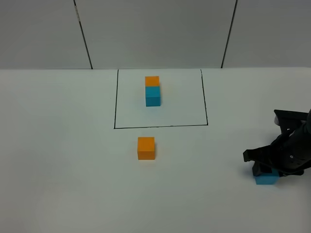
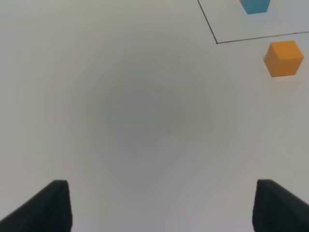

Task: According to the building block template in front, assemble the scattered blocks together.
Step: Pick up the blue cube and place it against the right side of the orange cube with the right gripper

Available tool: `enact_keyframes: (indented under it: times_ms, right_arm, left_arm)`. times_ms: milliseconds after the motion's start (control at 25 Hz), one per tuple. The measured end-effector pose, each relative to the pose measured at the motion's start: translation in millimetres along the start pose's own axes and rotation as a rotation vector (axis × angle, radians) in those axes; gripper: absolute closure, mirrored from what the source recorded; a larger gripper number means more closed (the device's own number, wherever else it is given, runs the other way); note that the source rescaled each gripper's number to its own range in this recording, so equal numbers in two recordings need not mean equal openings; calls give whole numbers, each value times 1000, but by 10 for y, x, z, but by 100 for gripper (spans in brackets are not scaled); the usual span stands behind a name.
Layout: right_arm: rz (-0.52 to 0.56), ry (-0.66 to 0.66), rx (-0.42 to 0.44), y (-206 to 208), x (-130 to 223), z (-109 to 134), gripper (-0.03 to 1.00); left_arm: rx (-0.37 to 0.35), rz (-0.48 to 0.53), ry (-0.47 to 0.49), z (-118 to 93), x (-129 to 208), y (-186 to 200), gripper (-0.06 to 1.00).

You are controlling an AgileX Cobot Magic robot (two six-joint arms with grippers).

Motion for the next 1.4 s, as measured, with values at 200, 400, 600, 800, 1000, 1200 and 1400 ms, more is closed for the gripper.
enact_keyframes:
  times_ms: [200, 400, 600, 800, 1000, 1200, 1400]
  right_arm:
    - [-2, -25, -2, 10, -17, 9, 95]
    - [9, 87, -14, 155, -173, 140, 95]
    - [83, 588, 36, 416, -221, 548, 95]
    - [48, 1050, 106, 656, -292, 1127, 95]
    - [82, 1351, 119, 458, -192, 1734, 95]
    - [98, 1476, 95, 198, -166, 2163, 95]
    - [131, 1488, 83, -6, -215, 2354, 95]
  left_arm:
    - [0, 0, 0, 0, 0, 0, 22]
    - [0, 0, 0, 0, 0, 0, 22]
    - [0, 0, 0, 0, 0, 0, 22]
    - [0, 0, 0, 0, 0, 0, 22]
    - [0, 0, -1, 0, 0, 0, 22]
    - [0, 0, -1, 0, 0, 0, 22]
    - [0, 0, -1, 0, 0, 0, 22]
Point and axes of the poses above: a point on each arm's last joint axis where the gripper is mounted, y pointing back along that axis away from the gripper, z along the wrist's bending axis when the last joint is at zero, x = y × z, the point moved 5 cm from there along -y, pointing out along that axis toward the gripper, and after that the axes turned 10 degrees about -y, right-handed, at the moved point
